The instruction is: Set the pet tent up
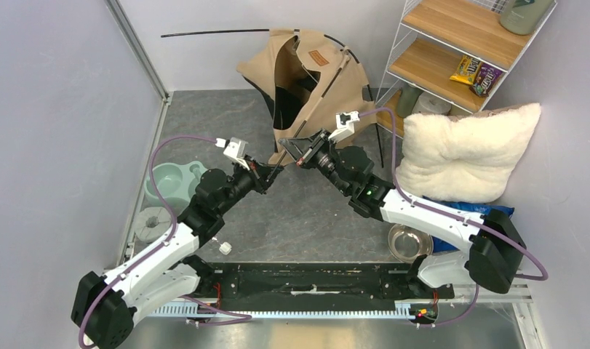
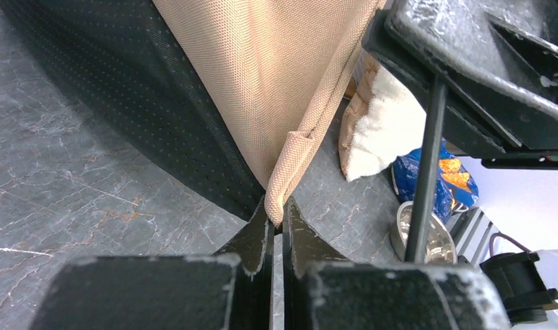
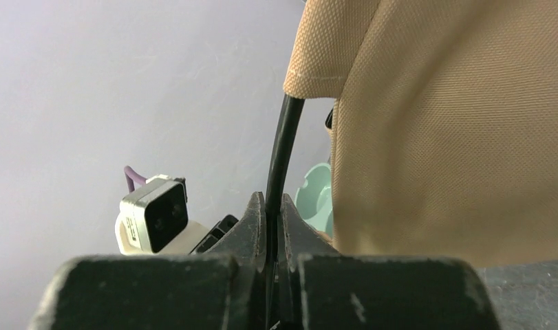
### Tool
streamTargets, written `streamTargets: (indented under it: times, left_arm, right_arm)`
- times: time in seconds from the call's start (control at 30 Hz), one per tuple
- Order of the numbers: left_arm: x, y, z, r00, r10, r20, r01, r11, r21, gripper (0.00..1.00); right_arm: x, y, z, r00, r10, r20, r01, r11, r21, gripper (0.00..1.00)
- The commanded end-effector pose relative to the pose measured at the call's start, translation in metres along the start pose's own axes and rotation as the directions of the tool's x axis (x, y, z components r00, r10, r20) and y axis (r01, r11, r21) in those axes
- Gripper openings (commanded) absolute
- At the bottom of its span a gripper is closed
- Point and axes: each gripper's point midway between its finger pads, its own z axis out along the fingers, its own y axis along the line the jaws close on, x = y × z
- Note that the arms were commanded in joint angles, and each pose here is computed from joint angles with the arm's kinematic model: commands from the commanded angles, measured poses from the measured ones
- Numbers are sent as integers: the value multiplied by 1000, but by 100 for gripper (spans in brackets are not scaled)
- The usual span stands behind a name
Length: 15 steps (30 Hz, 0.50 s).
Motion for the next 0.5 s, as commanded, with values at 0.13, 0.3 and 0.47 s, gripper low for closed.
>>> streamTargets:
  times: [0.13, 0.3, 0.47]
  left_arm:
    - [20, 2, -15, 988, -133, -78, 128, 990, -59, 2]
    - [13, 8, -13, 981, -188, -44, 182, 977, -110, 2]
    - [4, 10, -13, 971, -238, -5, 235, 961, -143, 2]
  right_arm:
    - [-75, 5, 17, 957, 2, 289, -9, 1000, 24, 0]
    - [-64, -4, 18, 967, -29, 253, 19, 999, 44, 0]
    - [-52, -19, 19, 973, -62, 223, 46, 996, 76, 0]
